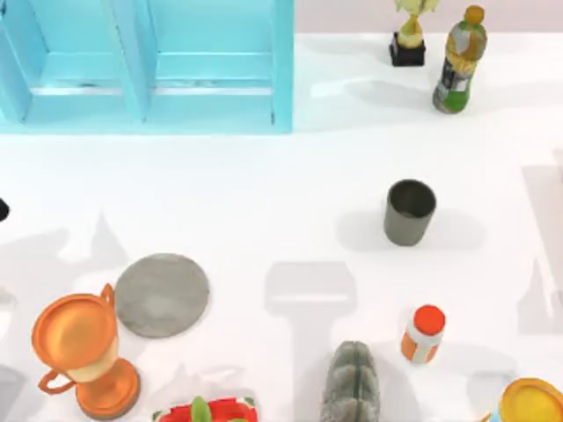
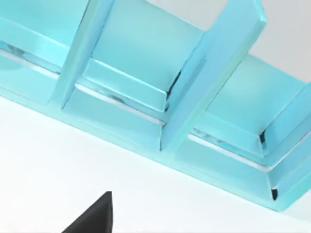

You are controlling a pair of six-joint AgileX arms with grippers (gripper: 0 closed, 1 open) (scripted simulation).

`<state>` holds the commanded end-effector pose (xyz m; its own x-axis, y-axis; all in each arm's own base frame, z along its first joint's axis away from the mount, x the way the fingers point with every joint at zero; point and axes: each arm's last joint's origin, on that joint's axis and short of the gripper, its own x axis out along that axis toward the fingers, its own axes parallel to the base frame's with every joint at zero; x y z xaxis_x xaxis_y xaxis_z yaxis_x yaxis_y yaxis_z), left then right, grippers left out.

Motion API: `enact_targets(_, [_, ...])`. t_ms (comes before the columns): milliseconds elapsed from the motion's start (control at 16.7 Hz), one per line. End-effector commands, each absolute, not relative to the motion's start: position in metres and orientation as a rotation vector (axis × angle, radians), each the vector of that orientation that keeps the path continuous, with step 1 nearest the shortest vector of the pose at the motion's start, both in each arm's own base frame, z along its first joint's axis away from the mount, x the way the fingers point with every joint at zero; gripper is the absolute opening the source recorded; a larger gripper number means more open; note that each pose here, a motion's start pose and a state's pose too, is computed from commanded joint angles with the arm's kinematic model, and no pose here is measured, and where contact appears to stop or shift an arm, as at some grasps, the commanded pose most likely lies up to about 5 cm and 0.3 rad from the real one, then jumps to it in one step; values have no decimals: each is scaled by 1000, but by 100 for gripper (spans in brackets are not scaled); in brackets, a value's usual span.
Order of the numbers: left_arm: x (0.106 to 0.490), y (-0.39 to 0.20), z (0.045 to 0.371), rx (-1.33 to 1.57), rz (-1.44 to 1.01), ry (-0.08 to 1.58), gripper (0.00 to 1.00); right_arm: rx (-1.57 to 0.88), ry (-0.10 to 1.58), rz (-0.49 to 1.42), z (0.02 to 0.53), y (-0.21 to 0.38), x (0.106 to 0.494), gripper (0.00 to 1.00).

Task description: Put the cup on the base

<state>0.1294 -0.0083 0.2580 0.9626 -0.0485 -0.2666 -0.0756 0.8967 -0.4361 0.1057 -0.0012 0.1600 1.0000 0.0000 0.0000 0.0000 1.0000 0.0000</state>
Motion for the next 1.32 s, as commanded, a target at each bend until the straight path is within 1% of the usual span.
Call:
enact_targets(180, [164, -19, 305, -698, 51, 441, 100, 0, 0, 0, 160, -1, 106, 100])
enact_targets(360, [215, -40, 342, -937, 127, 629, 100, 0, 0, 0, 160, -1, 106, 100])
enact_targets(480, [254, -63, 356, -1081, 203, 761, 100, 0, 0, 0, 160, -1, 106, 100])
enact_targets(600, [294, -93, 361, -1206, 297, 890, 100, 0, 0, 0, 160, -1, 106, 100])
enact_targets(780, [344, -150, 351, -1346, 464, 1070, 100, 0, 0, 0, 160, -1, 106, 100])
enact_targets(960, [374, -215, 322, -1422, 647, 1220, 100, 0, 0, 0, 160, -1, 106, 100])
enact_targets(1140, [381, -276, 286, -1444, 819, 1330, 100, 0, 0, 0, 160, -1, 106, 100])
enact_targets(1320, [375, -324, 252, -1432, 954, 1399, 100, 0, 0, 0, 160, -1, 106, 100])
